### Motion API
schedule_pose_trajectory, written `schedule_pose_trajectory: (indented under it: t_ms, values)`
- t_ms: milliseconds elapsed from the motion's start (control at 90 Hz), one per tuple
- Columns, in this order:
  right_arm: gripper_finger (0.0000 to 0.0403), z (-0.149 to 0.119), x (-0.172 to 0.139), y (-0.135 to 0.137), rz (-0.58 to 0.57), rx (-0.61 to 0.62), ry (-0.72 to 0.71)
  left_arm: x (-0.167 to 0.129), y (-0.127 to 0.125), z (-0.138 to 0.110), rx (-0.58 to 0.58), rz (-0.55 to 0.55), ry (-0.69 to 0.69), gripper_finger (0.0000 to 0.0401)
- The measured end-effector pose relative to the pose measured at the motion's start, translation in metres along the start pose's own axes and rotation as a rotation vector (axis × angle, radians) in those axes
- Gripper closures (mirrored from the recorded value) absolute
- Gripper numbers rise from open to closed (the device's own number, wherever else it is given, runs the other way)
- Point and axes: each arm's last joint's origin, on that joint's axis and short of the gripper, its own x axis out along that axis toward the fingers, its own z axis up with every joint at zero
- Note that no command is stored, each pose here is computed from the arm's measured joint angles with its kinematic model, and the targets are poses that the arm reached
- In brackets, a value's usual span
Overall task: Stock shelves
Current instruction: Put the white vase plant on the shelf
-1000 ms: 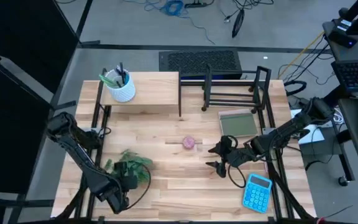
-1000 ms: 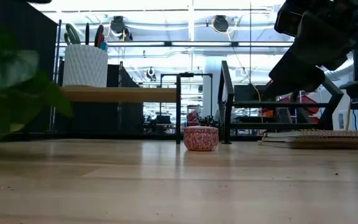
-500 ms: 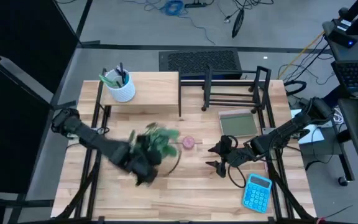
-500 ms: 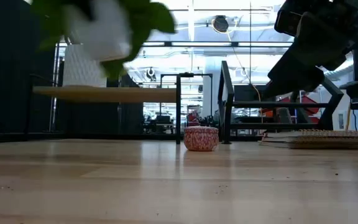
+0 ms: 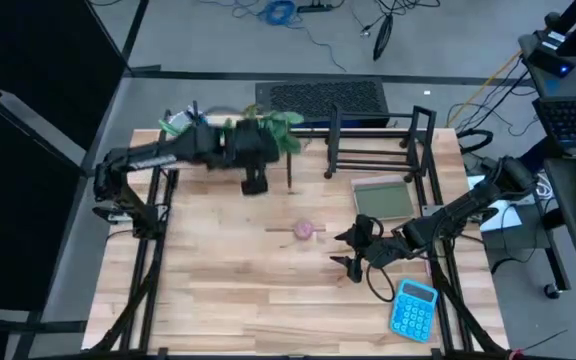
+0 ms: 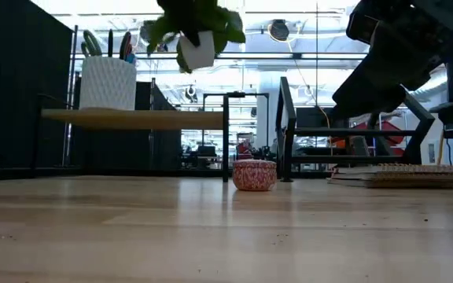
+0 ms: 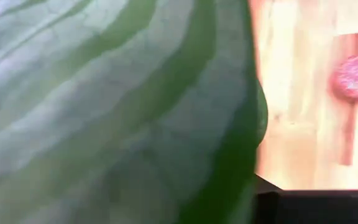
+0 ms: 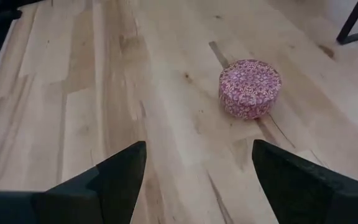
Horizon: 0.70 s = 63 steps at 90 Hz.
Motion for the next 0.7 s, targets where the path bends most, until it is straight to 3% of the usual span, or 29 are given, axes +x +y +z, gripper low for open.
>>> schedule_pose_trajectory:
  t_ms: [167,300,700]
  values:
    - [0.0126,0.0,0.001,0.001,0.005,0.007,-0.007,0.026,0.025,-0.013,0.073,-0.052,-0.003,0.0401]
    - [0.0126,0.002,0.001,0.002,0.018,0.017,-0.026,0.039,0.038,-0.021,0.056,-0.072,-0.015,0.0401]
    - [0.0126,0.001,0.003,0.002,0.02,-0.005,-0.017,0.066,0.036,-0.021,0.041,-0.156,0.008,0.0401]
